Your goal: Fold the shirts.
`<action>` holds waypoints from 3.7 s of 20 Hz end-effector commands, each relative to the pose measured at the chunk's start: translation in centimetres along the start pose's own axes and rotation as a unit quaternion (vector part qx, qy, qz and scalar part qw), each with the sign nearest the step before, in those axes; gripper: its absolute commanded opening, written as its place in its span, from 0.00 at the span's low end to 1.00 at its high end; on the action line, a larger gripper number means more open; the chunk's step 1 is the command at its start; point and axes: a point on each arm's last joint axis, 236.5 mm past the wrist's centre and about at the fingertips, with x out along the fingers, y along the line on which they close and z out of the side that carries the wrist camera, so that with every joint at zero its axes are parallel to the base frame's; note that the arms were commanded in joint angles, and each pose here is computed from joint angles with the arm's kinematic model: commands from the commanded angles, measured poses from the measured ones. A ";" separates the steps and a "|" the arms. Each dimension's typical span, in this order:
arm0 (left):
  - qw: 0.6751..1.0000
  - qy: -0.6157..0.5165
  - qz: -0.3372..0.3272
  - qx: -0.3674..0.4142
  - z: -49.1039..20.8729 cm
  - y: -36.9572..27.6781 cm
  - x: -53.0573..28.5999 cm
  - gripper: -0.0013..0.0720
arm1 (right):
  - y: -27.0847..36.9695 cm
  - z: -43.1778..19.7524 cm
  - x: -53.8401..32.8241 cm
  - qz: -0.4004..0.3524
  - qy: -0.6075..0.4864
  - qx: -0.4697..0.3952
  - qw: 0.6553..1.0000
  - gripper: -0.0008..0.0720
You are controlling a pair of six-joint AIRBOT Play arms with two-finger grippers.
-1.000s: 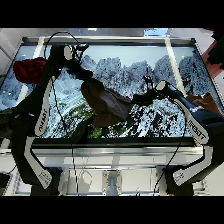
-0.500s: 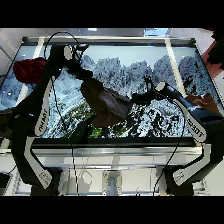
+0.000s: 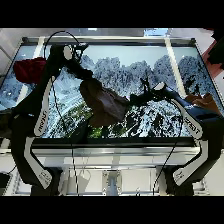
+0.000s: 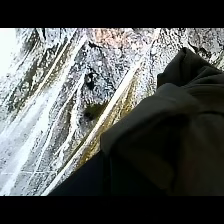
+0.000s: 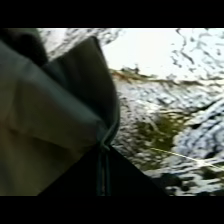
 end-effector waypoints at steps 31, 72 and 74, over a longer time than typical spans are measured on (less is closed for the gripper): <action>0.962 -0.151 0.223 -0.040 -5.2 4.1 -23.7 0.03 | 21.6 16.4 -34.7 0.046 -0.422 -0.212 0.880 0.05; 0.948 0.067 0.142 -0.276 -21.1 20.9 -4.5 0.84 | 10.7 -24.9 2.2 0.047 0.091 0.188 0.977 0.78; 0.950 0.066 0.142 -0.270 -21.1 21.0 -4.4 0.85 | 10.4 -22.5 2.9 0.050 0.030 0.217 0.974 0.77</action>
